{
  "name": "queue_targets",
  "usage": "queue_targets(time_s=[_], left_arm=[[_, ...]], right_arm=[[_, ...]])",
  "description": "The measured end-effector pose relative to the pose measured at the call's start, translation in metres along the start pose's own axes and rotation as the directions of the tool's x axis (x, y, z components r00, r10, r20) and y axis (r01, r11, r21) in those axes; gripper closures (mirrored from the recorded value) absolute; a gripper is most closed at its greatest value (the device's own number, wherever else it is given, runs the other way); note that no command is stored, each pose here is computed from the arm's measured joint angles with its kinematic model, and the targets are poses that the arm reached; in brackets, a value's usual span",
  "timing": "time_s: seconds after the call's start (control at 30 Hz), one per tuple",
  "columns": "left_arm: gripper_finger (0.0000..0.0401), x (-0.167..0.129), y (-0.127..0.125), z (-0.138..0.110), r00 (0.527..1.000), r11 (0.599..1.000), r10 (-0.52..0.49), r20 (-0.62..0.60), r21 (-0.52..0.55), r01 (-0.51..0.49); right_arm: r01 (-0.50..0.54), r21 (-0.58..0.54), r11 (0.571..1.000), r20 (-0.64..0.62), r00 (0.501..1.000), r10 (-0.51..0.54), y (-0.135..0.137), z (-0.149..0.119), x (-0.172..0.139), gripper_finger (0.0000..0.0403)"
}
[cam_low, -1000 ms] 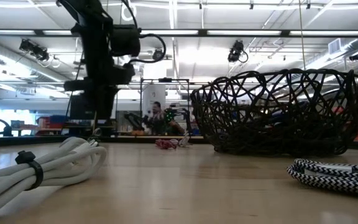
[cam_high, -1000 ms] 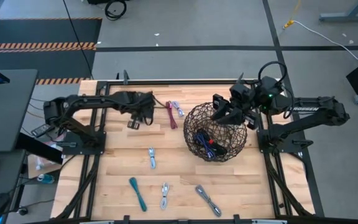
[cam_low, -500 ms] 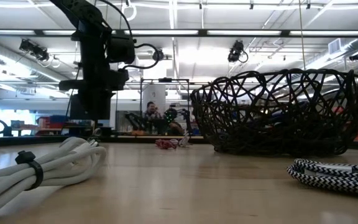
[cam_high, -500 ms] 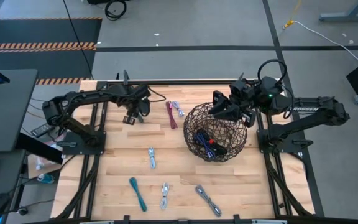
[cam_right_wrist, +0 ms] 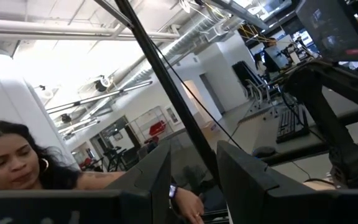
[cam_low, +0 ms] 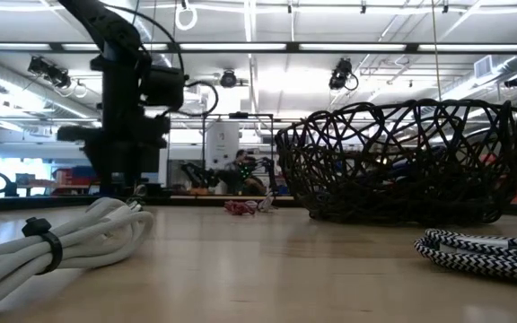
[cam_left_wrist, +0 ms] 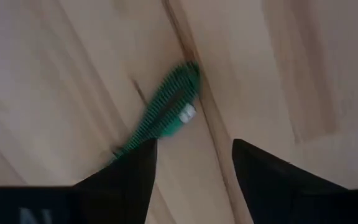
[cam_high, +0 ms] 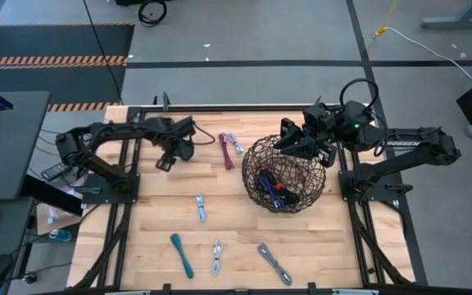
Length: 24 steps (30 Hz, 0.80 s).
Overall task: Pick and place USB-C Cables
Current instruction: Put the green charger cable into the black wire basket
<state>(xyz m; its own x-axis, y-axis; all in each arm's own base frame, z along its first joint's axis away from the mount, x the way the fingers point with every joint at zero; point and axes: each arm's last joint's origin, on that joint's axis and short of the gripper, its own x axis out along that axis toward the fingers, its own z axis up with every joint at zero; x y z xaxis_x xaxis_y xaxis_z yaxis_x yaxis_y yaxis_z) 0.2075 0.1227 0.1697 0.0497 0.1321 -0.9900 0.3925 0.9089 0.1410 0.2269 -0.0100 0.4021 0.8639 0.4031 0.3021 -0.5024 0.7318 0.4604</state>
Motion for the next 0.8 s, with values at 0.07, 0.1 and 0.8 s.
queue_targets(time_s=[0.07, 0.1, 0.8], left_arm=[[0.0190, 0.007, -0.004, -0.003, 1.000, 1.000, 0.005, -0.028, 0.005, -0.005], [0.0191, 0.009, -0.005, -0.004, 0.999, 1.000, 0.013, -0.037, 0.005, -0.013], [0.0190, 0.005, 0.007, 0.008, 0.991, 0.980, 0.118, 0.060, 0.153, -0.126]], right_arm=[[0.000, 0.000, 1.000, 0.000, 1.000, 0.000, 0.000, 0.000, 0.000, 0.0268], [0.000, 0.000, 1.000, 0.000, 1.000, 0.000, 0.000, 0.000, 0.000, 0.0268], [0.013, 0.004, 1.000, 0.012, 1.000, -0.013, 0.000, 0.000, 0.000, 0.0268]])
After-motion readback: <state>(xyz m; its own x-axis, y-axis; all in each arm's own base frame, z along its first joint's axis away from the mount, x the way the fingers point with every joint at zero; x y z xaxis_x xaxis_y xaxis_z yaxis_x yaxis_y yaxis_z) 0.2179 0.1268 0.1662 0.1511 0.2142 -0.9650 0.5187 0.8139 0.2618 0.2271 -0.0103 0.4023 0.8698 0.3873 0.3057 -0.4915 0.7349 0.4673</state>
